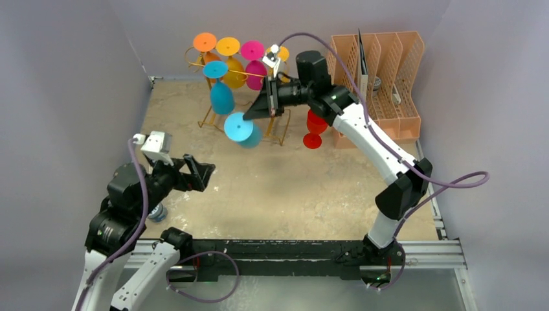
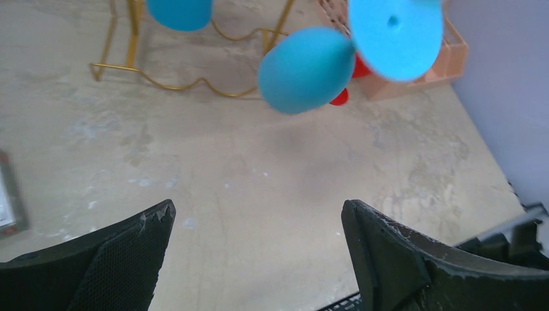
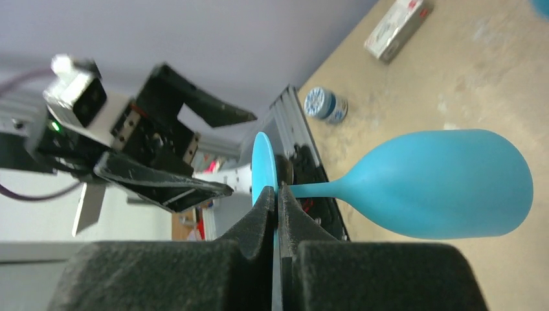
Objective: Take the wine glass off the wine glass rack
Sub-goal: Place the wine glass at the center of the board.
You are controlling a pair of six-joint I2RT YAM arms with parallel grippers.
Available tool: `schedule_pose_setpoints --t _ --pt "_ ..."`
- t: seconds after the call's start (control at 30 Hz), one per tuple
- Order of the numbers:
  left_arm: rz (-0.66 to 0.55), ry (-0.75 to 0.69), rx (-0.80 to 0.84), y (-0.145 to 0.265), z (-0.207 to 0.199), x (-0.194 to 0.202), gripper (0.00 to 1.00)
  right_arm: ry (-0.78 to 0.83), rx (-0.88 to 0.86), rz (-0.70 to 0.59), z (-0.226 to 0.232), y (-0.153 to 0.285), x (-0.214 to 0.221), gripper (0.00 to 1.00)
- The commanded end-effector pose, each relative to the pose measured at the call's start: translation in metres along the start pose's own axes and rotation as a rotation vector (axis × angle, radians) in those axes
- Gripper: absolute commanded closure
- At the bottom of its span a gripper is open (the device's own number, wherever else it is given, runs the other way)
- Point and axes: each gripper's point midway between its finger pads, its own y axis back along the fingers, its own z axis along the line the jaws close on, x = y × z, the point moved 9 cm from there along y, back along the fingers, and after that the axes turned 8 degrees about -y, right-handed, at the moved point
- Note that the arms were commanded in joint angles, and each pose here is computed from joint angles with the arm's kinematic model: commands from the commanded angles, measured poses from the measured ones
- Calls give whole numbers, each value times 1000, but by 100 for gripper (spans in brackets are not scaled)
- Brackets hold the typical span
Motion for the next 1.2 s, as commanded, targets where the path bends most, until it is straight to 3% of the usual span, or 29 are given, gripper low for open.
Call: schedule_pose_setpoints --t 0.0,0.17,0.37,0.7,0.83,1.17 --pt "43 69 259 -21 -26 -9 2 111 -40 46 5 3 30 100" --pt "50 134 486 -35 -47 -16 8 106 -61 16 -4 7 46 100" --pt "25 206 612 -38 -58 -21 17 116 -84 7 -6 8 52 100" --pt "51 351 559 -63 -57 -10 38 93 -170 -6 -5 3 55 100" --pt "33 388 611 -72 -62 -14 45 80 -184 -2 -6 1 57 100" --pt "15 383 636 -70 -63 -15 76 55 -193 19 -14 -4 59 100"
